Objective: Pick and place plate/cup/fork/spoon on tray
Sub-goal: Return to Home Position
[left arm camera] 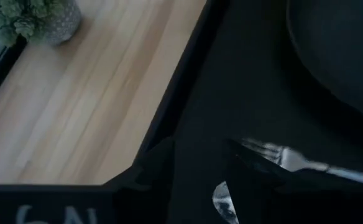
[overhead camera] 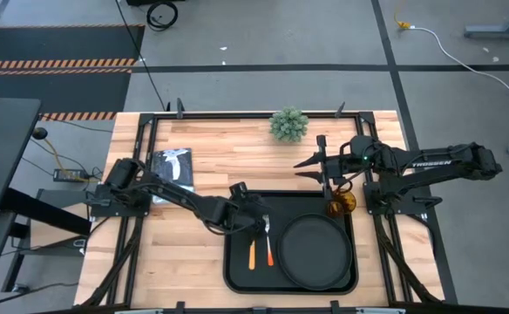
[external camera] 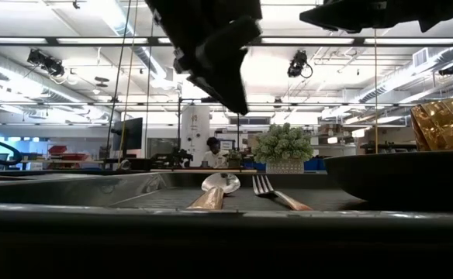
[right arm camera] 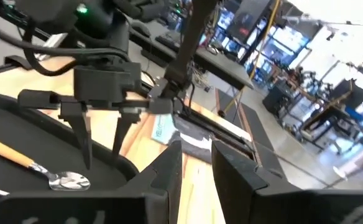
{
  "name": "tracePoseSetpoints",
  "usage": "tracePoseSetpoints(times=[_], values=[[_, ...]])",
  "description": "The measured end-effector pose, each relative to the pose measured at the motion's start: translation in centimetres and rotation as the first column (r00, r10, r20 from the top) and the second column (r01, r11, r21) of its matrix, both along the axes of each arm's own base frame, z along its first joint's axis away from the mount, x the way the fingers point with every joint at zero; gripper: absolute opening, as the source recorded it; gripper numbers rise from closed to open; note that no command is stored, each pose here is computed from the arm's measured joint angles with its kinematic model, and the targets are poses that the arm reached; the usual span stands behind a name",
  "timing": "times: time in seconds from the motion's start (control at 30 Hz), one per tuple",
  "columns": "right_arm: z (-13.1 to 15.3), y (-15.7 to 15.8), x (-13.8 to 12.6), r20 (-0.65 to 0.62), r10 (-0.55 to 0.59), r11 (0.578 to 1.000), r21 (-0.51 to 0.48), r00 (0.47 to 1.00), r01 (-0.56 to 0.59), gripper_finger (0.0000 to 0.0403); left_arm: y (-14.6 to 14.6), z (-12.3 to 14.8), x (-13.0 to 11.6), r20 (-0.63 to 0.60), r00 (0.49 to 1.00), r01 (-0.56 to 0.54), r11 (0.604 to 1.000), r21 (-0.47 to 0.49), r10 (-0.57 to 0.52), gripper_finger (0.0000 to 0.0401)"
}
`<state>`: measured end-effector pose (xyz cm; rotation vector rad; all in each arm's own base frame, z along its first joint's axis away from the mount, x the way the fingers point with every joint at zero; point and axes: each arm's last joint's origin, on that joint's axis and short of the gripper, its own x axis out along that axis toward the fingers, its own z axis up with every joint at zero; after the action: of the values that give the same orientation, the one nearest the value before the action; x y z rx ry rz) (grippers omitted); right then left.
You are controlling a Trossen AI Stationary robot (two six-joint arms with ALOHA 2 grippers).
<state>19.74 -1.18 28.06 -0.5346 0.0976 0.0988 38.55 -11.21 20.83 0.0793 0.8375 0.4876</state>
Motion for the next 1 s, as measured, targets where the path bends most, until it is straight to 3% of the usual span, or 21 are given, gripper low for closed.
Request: tracePoseSetpoints(times=[0.27, 0.6, 0.77, 0.9, 1.0], values=[[0.3, -0.1, 0.0, 0.035, -0.025, 1.000, 0.002, 0.999, 0.025, 0.0093, 1.4, -0.2, -1.1, -0.142, 0.990, -0.011, 0.998, 0.068, 0.020, 0.0141], [2.6, -1.5, -0.2, 0.269, -0.083, 0.992, -0.067, 0.959, 0.105, 0.0093, 4.6, 6.4, -3.3, -0.127, 0.991, 0.066, 0.971, 0.229, -0.038, 0.0141], [3.3, -2.7, -0.3, 0.354, -0.137, 0.983, -0.069, 0.925, 0.172, 0.0093, 6.9, 7.3, -3.0, -0.191, 0.977, 0.154, 0.940, 0.305, -0.098, 0.0141], [3.5, -3.4, -0.5, 0.369, -0.201, 0.973, -0.030, 0.907, 0.228, 0.0093, 9.2, 7.5, -2.5, -0.248, 0.960, 0.215, 0.913, 0.347, -0.132, 0.0141], [3.5, -4.0, -0.7, 0.358, -0.264, 0.964, 0.058, 0.895, 0.261, 0.0093, 10.6, 7.6, -2.4, -0.300, 0.945, 0.242, 0.891, 0.384, -0.128, 0.0141]])
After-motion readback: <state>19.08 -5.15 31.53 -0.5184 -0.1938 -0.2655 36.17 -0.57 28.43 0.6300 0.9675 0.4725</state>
